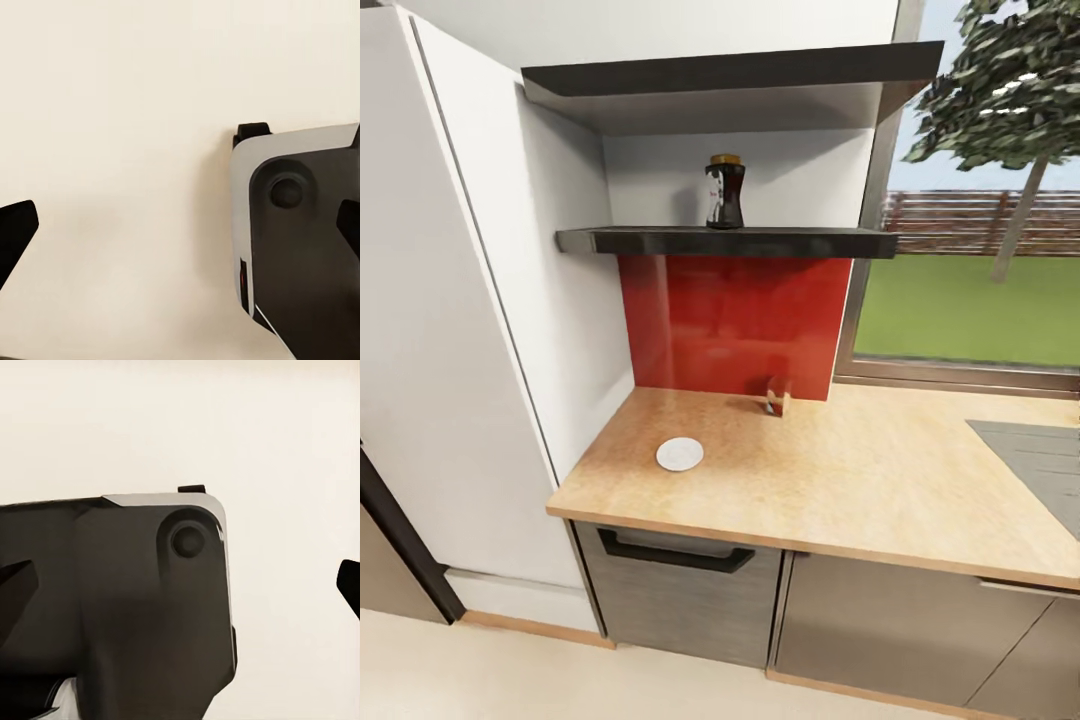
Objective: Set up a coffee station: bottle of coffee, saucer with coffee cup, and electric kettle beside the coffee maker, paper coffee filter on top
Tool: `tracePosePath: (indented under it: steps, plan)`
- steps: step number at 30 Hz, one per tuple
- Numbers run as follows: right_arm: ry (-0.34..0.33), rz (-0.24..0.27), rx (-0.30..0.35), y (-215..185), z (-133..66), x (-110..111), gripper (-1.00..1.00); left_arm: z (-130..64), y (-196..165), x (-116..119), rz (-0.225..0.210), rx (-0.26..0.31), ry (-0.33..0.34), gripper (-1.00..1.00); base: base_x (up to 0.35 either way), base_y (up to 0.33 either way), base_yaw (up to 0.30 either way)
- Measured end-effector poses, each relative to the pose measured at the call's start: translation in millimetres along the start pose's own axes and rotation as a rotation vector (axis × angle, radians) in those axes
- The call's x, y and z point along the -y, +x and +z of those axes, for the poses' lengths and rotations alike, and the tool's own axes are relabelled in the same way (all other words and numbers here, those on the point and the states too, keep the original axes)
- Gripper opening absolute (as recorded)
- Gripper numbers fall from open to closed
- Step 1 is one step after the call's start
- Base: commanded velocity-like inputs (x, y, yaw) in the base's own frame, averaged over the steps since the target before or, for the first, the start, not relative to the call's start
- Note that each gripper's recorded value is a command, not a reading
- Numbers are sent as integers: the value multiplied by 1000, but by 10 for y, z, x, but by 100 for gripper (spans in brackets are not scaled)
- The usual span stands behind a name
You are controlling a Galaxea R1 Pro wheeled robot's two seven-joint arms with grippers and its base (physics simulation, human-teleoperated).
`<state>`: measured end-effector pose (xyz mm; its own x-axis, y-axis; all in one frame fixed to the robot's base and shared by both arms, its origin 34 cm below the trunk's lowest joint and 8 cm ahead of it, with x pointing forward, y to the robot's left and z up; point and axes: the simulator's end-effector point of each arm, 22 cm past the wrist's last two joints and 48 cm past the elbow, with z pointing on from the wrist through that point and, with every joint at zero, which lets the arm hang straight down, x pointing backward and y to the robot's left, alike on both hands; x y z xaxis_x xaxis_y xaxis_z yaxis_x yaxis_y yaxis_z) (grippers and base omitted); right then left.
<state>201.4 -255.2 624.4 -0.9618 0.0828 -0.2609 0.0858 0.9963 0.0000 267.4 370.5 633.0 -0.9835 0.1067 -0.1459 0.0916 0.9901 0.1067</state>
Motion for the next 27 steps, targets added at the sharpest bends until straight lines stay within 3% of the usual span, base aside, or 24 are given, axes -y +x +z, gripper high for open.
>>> tracePosePath:
  steps: [12,19,25,27]
  plan:
    - [2,5,2,-4,0,14,100,-1,-3,-1,1,1,1,100,-2,-2,-2]
    - [3,7,6,-24,2,38,100,-3,-24,-2,-3,6,0,100,-137,0,-157]
    - [6,10,11,-42,2,50,100,-36,-369,-5,7,161,-2,100,-166,0,-113]
    - [7,10,11,-44,2,52,100,-42,-401,-1,10,175,-2,100,-27,0,-18]
